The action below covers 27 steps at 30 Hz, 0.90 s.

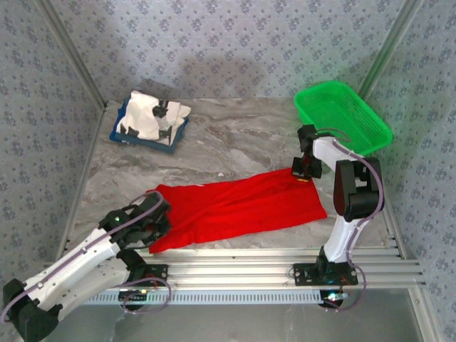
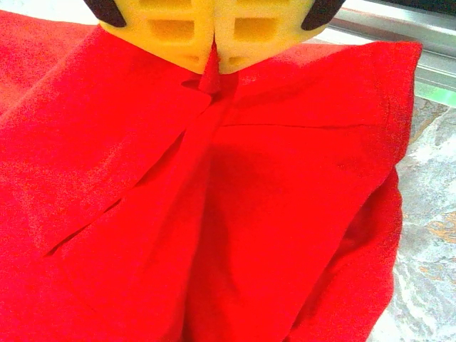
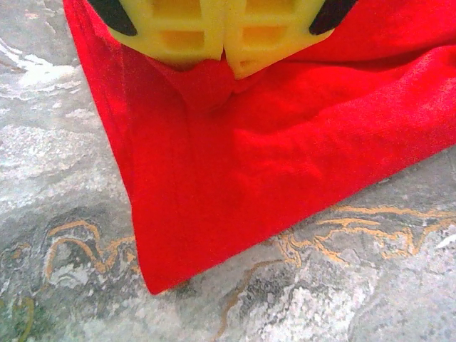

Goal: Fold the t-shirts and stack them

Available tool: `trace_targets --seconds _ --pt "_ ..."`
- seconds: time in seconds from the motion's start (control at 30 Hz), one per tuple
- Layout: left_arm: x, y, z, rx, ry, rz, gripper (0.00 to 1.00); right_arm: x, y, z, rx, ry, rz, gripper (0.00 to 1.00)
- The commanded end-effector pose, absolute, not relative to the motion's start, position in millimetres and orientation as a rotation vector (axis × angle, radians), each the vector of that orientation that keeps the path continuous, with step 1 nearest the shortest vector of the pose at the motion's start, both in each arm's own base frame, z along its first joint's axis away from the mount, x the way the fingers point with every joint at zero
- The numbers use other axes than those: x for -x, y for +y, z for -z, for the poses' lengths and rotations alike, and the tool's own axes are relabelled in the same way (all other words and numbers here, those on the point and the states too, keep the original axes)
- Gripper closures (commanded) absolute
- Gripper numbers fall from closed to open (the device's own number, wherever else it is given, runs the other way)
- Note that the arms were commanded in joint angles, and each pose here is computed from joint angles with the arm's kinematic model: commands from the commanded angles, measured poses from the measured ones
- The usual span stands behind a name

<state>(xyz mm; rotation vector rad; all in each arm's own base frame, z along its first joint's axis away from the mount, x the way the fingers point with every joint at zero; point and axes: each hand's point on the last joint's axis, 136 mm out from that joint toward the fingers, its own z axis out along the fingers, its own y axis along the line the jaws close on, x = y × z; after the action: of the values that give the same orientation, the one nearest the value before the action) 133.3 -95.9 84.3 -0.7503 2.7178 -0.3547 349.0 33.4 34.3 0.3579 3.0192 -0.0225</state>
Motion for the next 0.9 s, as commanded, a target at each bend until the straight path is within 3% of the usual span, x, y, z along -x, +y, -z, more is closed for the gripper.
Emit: trace_targets --seconds 0.0,0.17,0.23,0.33,0.4,0.63,0.87 --pt "-115.5 -86.5 -70.5 1.093 2.717 0.293 1.00 -342.4 31.8 -37.1 -0.371 3.018 0.052 0.99" --pt "-114.2 -87.2 -65.0 1.103 2.739 0.258 0.97 -336.7 30.4 -35.8 -0.369 3.032 0.068 0.88" --pt "-115.2 -84.9 -67.7 1.101 2.731 0.241 0.80 -334.9 28.7 -37.4 -0.370 3.034 0.083 0.80" --pt "-120.3 -80.4 -81.8 1.090 2.687 0.241 0.50 -332.6 26.2 -45.1 -0.369 3.024 0.103 0.77" --pt "-122.7 -75.7 -95.0 1.090 2.651 0.239 0.44 -328.1 22.3 -52.4 -0.375 3.017 0.136 0.71" --pt "-165.4 -73.4 -154.2 0.970 2.516 0.218 0.33 -333.9 17.7 -98.0 -0.398 2.883 0.131 0.66" --pt "-237.1 -121.3 -152.4 0.910 2.542 0.530 0.36 -336.9 41.5 -82.9 -0.460 2.951 -0.121 0.63"
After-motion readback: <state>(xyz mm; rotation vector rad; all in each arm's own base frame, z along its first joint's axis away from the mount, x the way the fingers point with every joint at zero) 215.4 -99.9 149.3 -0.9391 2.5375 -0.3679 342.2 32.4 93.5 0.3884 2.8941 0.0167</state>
